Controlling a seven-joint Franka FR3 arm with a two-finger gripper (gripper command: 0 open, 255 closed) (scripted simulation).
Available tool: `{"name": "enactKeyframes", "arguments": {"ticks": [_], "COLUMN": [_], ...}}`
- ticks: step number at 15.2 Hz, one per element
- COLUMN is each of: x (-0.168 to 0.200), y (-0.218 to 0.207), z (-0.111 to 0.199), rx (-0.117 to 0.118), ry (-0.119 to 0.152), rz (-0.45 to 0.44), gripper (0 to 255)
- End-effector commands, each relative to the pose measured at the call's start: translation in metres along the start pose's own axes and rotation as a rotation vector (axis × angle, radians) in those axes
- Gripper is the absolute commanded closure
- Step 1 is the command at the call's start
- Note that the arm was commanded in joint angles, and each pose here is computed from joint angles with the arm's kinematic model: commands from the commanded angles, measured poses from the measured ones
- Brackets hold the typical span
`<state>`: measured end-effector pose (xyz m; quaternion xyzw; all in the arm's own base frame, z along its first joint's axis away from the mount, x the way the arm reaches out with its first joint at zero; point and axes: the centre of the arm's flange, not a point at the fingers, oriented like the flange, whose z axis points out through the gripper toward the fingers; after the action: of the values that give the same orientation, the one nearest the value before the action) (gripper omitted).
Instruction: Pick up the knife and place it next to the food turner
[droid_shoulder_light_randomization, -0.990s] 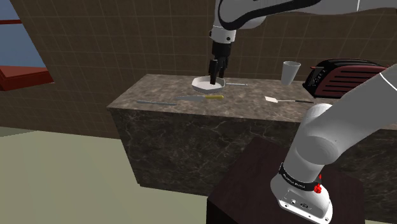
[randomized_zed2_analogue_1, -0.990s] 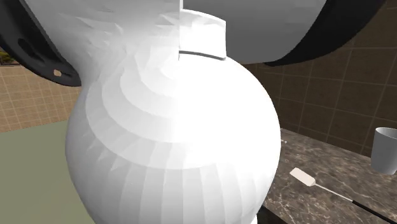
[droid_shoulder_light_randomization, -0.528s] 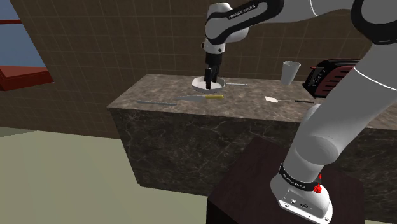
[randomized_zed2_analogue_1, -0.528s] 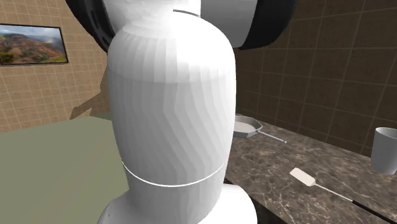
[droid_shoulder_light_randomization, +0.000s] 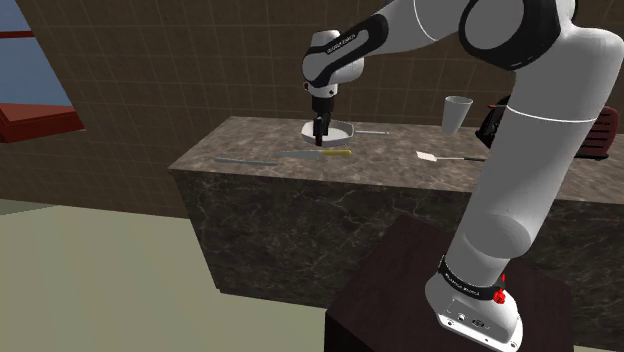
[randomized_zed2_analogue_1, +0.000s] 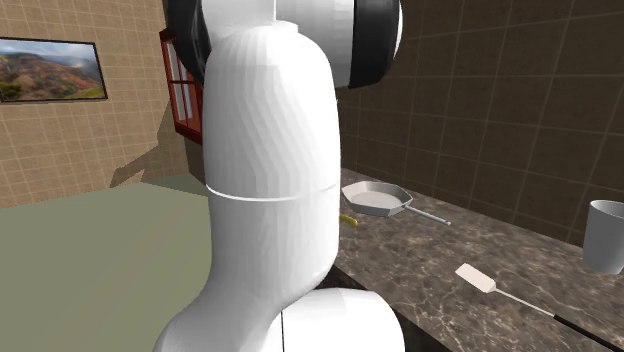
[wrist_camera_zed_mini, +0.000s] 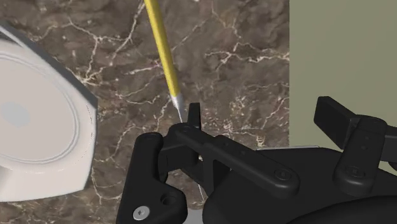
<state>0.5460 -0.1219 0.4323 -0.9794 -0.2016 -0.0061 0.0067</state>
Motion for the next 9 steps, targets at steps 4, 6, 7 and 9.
{"name": "enactKeyframes", "arguments": {"ticks": [4,6,7,9], "x": [0.036,0.051,0.059,0.061], "y": [0.041,0.056,0.064,0.066], "z": [0.040,0.056,0.064,0.071], "rx": [-0.007,-0.009,-0.010,-0.011], "ry": [-0.022,-0.031,-0.035,-0.037], "rz": [-0.077,-0.107,-0.122,-0.127], "gripper": [0,0,0,0]}}
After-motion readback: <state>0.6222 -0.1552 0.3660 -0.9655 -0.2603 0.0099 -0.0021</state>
